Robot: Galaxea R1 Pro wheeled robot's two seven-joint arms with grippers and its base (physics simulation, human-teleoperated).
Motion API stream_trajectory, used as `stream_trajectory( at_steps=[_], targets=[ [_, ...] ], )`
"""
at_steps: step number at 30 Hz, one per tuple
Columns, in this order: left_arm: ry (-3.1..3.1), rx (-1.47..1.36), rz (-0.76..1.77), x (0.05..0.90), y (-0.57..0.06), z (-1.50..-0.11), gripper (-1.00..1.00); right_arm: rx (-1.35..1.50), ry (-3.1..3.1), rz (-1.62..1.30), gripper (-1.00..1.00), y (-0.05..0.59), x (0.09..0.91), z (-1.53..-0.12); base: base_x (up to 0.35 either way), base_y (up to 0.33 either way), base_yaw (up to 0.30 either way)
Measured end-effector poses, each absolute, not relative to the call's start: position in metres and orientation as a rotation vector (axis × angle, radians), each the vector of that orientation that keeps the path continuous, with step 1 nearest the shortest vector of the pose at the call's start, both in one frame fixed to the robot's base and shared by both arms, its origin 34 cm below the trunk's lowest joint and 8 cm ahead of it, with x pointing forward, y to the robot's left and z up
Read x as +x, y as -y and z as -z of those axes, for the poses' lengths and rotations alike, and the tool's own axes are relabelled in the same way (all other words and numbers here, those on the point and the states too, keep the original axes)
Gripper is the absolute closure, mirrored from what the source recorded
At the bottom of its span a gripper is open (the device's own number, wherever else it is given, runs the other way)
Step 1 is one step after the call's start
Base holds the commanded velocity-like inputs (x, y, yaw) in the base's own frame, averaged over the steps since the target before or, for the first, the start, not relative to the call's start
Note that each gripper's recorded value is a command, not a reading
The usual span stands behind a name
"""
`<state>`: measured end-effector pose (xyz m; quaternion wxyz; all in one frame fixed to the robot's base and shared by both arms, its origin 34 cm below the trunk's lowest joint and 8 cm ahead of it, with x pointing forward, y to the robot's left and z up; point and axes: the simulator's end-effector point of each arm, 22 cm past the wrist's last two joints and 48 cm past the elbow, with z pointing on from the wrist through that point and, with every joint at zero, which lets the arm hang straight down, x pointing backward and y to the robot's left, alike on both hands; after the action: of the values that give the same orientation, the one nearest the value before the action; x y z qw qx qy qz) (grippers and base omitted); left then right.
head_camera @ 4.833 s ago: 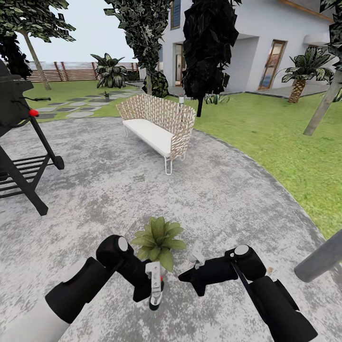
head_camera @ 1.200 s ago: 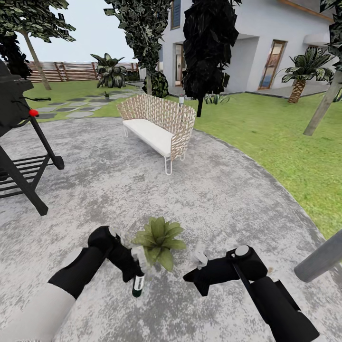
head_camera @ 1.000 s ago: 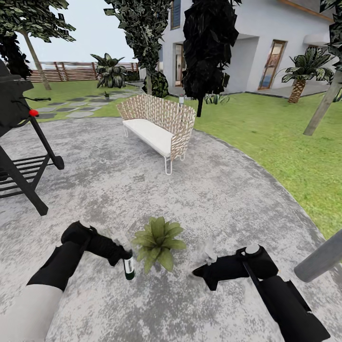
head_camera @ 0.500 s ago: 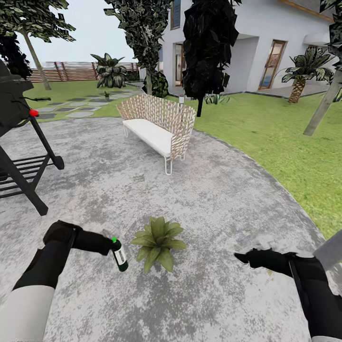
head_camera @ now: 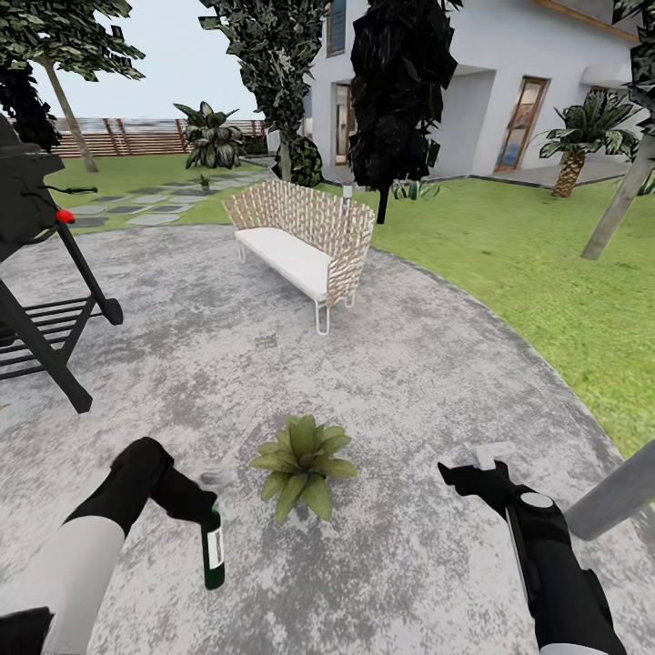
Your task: Pick up the pesticide atomizer in the garden and spray insectifuge to fully cover both potted plants in the garden.
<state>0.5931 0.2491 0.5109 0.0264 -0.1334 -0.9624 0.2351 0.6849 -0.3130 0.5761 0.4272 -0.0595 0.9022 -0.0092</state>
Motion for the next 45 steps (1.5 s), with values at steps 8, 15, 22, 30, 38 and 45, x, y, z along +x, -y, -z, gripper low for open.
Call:
stream_trajectory(
  at_steps=[8, 15, 22, 30, 38, 45],
  targets=[
    [2.942, -0.482, -0.683, 0.589, -0.245, -0.508, 1.00, -0.141, -2.262, 0.019, -1.00, 0.313, 0.684, -0.575, 0.000, 0.000, 0.000],
    [2.909, -0.543, -0.647, 0.599, -0.242, -0.515, 1.00, -0.140, -2.264, 0.017, -1.00, 0.312, 0.684, -0.574, 0.000, 0.000, 0.000],
    [2.895, -0.572, -0.623, 0.602, -0.241, -0.517, 1.00, -0.068, -2.391, -0.006, -1.00, 0.315, 0.665, -0.556, 0.000, 0.000, -0.027],
    [2.893, -0.585, -0.612, 0.602, -0.242, -0.517, 1.00, -0.025, -2.462, -0.017, -1.00, 0.317, 0.653, -0.547, 0.101, 0.032, -0.086],
    [2.892, -0.586, -0.611, 0.600, -0.242, -0.516, 1.00, -0.024, -2.463, -0.016, -1.00, 0.318, 0.653, -0.547, 0.277, 0.152, -0.034],
    [2.887, -0.587, -0.608, 0.597, -0.242, -0.514, 1.00, -0.023, -2.464, -0.016, -1.00, 0.318, 0.653, -0.546, 0.131, 0.083, -0.230]
  ],
)
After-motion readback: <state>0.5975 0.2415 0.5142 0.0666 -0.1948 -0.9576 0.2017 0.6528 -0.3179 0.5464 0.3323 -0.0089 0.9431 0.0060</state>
